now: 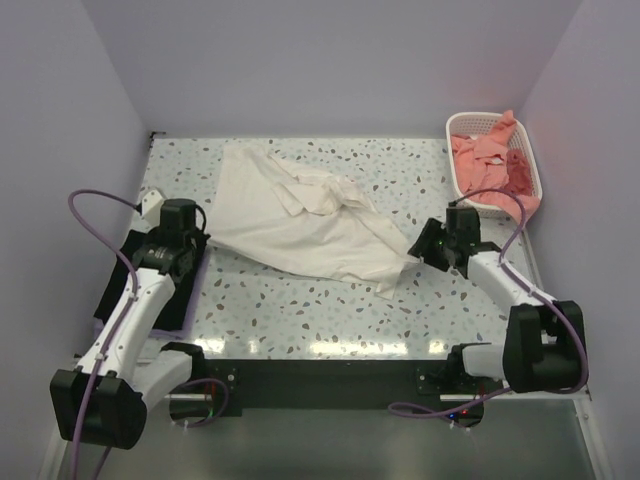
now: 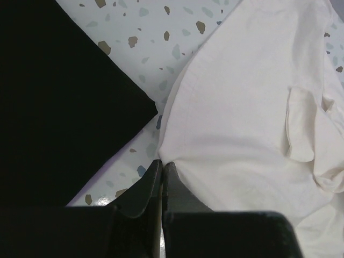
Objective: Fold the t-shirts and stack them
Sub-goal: Flatten the tshirt out
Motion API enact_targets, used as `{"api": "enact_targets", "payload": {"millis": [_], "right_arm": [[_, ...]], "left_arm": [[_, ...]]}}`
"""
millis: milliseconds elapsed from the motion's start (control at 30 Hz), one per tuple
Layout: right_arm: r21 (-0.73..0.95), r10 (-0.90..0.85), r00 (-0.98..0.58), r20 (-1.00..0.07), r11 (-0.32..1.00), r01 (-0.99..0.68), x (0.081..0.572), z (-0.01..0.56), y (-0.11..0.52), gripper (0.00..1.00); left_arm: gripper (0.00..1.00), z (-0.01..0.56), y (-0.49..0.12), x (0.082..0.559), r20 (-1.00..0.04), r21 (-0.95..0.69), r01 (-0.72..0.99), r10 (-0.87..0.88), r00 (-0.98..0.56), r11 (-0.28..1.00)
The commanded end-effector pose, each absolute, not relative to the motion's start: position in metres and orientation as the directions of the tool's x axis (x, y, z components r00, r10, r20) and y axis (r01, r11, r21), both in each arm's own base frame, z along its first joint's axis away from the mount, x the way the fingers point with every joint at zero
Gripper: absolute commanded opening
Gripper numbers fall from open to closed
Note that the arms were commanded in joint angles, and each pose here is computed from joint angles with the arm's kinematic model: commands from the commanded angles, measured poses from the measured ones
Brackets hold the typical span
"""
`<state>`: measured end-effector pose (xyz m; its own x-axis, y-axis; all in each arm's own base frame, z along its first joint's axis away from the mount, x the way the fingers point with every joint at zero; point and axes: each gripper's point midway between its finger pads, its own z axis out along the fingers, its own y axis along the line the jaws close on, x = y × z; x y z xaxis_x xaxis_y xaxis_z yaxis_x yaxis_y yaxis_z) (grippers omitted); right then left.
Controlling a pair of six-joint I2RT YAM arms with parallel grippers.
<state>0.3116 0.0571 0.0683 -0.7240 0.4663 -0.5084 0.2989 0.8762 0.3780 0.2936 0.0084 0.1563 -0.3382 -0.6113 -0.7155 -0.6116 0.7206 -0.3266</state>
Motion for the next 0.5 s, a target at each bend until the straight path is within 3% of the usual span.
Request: {"api": "enact_targets", "payload": {"millis": [0, 133, 233, 267, 333, 367, 400, 467], "right_arm": [[0.500, 0.502, -0.715, -0.486, 0.831, 0.243, 0.305, 0.068, 0.088, 0.55], [0.554, 0.540, -0.714, -0.444, 0.793, 0.255, 0.294, 0.056, 0.099, 0.55], [0.574, 0.563, -0.710, -0.423, 0.773, 0.270, 0.293, 0.051, 0.102, 0.48], [0.560, 0.567, -0.704, -0.428, 0.777, 0.286, 0.294, 0.050, 0.098, 0.40], [0.551, 0.563, -0.701, -0.438, 0.784, 0.286, 0.299, 0.057, 0.097, 0.14], [0.547, 0.563, -0.693, -0.450, 0.787, 0.285, 0.303, 0.062, 0.095, 0.07], [0.545, 0.565, -0.673, -0.478, 0.791, 0.277, 0.311, 0.077, 0.093, 0.00], [0.536, 0.563, -0.650, -0.511, 0.800, 0.271, 0.319, 0.095, 0.089, 0.00]], "left_arm": [[0.00, 0.177, 0.009, 0.304, -0.733, -0.342, -0.572, -0.592, -0.333, 0.746], [0.00, 0.180, 0.011, 0.306, -0.738, -0.351, -0.560, -0.590, -0.329, 0.750], [0.00, 0.180, 0.013, 0.307, -0.740, -0.350, -0.556, -0.587, -0.328, 0.753], [0.00, 0.181, 0.012, 0.308, -0.739, -0.352, -0.553, -0.587, -0.331, 0.755], [0.00, 0.182, 0.014, 0.311, -0.743, -0.349, -0.548, -0.581, -0.333, 0.760], [0.00, 0.188, 0.015, 0.314, -0.748, -0.354, -0.543, -0.579, -0.325, 0.762], [0.00, 0.192, 0.016, 0.316, -0.753, -0.352, -0.539, -0.574, -0.323, 0.765], [0.00, 0.210, 0.017, 0.323, -0.768, -0.371, -0.516, -0.568, -0.297, 0.772]]}}
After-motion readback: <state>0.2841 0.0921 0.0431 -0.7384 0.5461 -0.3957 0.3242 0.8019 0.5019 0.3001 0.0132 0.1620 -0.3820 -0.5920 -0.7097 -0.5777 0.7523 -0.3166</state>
